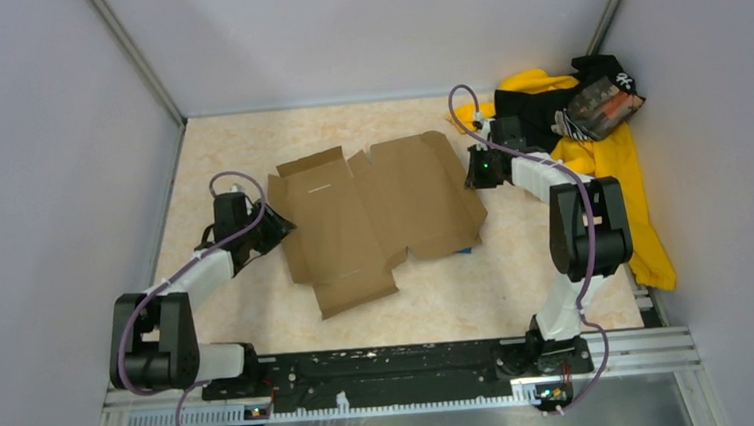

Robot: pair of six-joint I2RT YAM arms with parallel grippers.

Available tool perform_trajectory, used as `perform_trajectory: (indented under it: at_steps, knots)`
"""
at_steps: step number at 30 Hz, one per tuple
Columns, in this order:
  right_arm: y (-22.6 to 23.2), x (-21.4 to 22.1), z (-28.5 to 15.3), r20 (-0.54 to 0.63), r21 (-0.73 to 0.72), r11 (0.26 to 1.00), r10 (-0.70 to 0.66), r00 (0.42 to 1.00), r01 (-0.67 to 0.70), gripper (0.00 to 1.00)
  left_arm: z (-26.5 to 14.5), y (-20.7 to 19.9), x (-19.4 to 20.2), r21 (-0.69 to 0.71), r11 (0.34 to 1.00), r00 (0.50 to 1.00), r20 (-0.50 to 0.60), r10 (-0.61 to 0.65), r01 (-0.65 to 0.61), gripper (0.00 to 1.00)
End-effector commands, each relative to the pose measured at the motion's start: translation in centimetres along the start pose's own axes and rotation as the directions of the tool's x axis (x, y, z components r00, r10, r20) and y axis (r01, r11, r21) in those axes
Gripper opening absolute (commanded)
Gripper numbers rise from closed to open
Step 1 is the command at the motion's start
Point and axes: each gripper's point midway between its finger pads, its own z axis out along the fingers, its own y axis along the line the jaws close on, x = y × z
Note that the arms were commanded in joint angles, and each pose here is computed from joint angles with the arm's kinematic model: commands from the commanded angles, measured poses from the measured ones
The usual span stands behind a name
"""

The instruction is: Fold the paper box

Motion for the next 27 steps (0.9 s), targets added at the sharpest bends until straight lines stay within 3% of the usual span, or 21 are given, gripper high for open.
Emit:
perform_trajectory:
  at_steps: [1,3,10,14,18,22,27]
  knots:
    - [-0.3,1.2,0.5,-0.030,-0.002,1.000,0.018,0.999,-0.018,0.00,-0.6,-1.9,-0.6,0.076,0.997,1.000,0.015,0.010,-0.011,0.44]
    - [-0.3,1.2,0.6,-0.032,-0.004,1.000,0.020,0.999,-0.020,0.00,-0.4,-1.8,-0.4,0.073,0.997,1.000,0.001,0.012,-0.012,0.32]
    - [-0.1,1.1,0.5,-0.028,-0.011,1.000,0.022,0.999,-0.023,0.00,1.5,0.4,1.5,-0.032,0.998,0.989,-0.140,0.043,-0.047,0.11]
    - [0.1,0.7,0.3,-0.021,-0.015,1.000,0.022,1.000,-0.022,0.00,2.6,1.3,2.2,-0.081,0.991,0.967,-0.242,0.084,-0.106,0.13]
    - [0.2,0.4,0.2,-0.014,-0.020,1.000,0.023,1.000,-0.023,0.00,3.0,1.9,2.1,-0.126,0.979,0.957,-0.265,0.120,-0.158,0.17]
    - [0.3,0.3,0.1,-0.014,-0.024,0.999,0.024,1.000,-0.024,0.00,2.6,2.1,1.6,-0.176,0.963,0.957,-0.243,0.160,-0.205,0.00]
    - [0.7,-0.6,-0.7,0.009,-0.028,0.999,0.024,1.000,-0.023,0.00,1.7,1.2,-0.5,-0.279,0.904,0.939,-0.212,0.272,-0.325,0.00]
